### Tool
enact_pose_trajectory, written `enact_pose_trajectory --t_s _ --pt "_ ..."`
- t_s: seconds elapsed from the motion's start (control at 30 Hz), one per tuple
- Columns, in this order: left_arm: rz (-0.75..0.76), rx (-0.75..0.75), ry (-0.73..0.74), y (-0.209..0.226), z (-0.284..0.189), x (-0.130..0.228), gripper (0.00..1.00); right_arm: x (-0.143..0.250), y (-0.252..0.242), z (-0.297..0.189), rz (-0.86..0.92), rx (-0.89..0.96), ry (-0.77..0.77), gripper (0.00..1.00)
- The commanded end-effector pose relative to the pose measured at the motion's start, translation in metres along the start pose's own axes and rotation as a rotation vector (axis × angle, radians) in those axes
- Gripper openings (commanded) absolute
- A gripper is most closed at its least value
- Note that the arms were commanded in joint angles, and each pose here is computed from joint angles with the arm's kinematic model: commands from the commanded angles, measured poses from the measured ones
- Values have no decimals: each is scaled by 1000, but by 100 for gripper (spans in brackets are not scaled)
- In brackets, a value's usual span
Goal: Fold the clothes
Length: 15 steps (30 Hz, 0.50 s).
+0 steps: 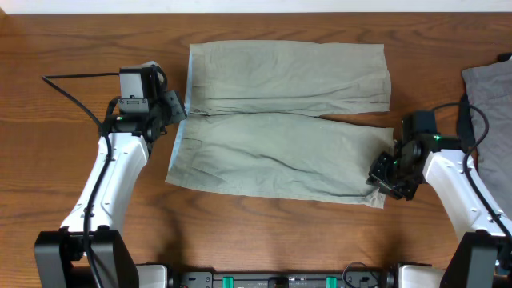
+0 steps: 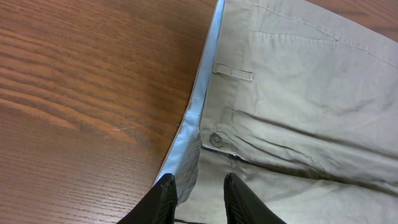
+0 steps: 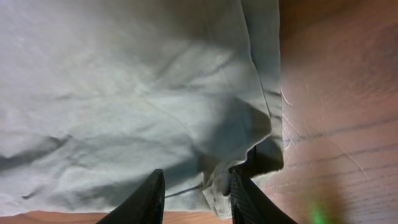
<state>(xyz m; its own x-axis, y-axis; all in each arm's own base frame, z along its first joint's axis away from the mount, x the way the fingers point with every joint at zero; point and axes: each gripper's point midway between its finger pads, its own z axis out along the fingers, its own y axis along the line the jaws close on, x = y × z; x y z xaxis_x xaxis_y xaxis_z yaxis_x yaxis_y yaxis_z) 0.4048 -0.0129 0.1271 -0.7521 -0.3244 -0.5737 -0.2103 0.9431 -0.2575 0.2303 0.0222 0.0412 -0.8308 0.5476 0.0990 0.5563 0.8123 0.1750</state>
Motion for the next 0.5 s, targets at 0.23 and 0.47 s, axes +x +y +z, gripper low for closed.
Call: enact_pose_trajectory --t_s 0.23,0.47 --pt "-4 -7 1 2 0 1 28 20 -30 5 47 128 59 38" --pt "-4 -8 2 2 0 1 28 7 -37 4 41 170 -1 29"
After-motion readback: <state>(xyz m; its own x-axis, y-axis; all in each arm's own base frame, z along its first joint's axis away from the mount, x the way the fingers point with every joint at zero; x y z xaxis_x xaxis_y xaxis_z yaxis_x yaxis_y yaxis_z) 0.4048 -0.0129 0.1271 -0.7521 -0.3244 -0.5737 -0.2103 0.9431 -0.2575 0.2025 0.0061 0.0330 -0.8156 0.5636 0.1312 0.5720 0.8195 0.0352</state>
